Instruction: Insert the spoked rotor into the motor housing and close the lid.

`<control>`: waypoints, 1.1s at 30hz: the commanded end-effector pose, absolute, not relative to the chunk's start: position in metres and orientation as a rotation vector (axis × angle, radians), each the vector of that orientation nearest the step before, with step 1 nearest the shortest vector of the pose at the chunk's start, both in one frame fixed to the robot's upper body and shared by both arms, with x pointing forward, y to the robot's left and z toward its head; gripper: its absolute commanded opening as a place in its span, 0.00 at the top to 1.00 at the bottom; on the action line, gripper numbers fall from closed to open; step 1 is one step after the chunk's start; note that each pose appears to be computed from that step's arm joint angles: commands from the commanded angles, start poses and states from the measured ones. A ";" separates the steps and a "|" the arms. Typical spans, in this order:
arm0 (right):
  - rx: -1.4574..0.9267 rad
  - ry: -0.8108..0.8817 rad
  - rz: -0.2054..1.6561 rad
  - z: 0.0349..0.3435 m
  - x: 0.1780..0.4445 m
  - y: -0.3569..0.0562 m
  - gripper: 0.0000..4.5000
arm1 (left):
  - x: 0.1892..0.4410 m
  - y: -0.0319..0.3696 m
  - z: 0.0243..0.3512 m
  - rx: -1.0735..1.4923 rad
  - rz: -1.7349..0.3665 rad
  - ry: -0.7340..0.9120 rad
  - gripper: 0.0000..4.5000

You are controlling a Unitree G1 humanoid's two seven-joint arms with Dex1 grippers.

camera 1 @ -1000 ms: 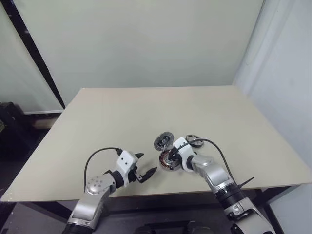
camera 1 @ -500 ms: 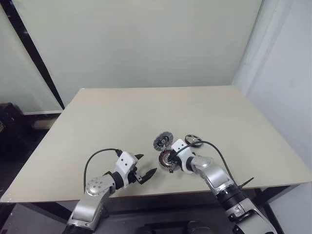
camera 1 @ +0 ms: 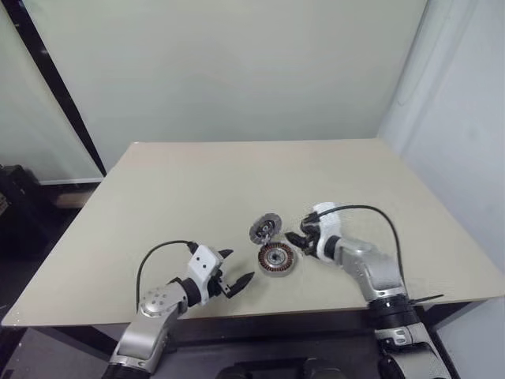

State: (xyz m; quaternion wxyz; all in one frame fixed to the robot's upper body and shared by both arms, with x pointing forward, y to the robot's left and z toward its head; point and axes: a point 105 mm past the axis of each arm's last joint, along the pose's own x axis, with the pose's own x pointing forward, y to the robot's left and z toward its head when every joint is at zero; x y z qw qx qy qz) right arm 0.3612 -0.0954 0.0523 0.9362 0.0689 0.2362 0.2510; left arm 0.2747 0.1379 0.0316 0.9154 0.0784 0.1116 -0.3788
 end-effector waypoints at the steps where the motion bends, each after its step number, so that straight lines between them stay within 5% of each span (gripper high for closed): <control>1: 0.256 0.431 0.393 0.072 0.373 -0.120 0.01 | 0.279 0.131 0.046 0.176 -0.797 0.167 0.00; 16: 0.981 0.630 0.119 0.037 0.380 -0.129 0.01 | 0.280 0.126 0.046 0.173 -0.819 0.166 0.00; 31: 1.276 0.622 0.021 0.024 0.399 -0.121 0.01 | 0.277 0.133 0.049 0.192 -0.806 0.170 0.00; 33: 1.289 0.617 0.009 0.022 0.400 -0.121 0.14 | 0.277 0.133 0.050 0.193 -0.805 0.171 0.00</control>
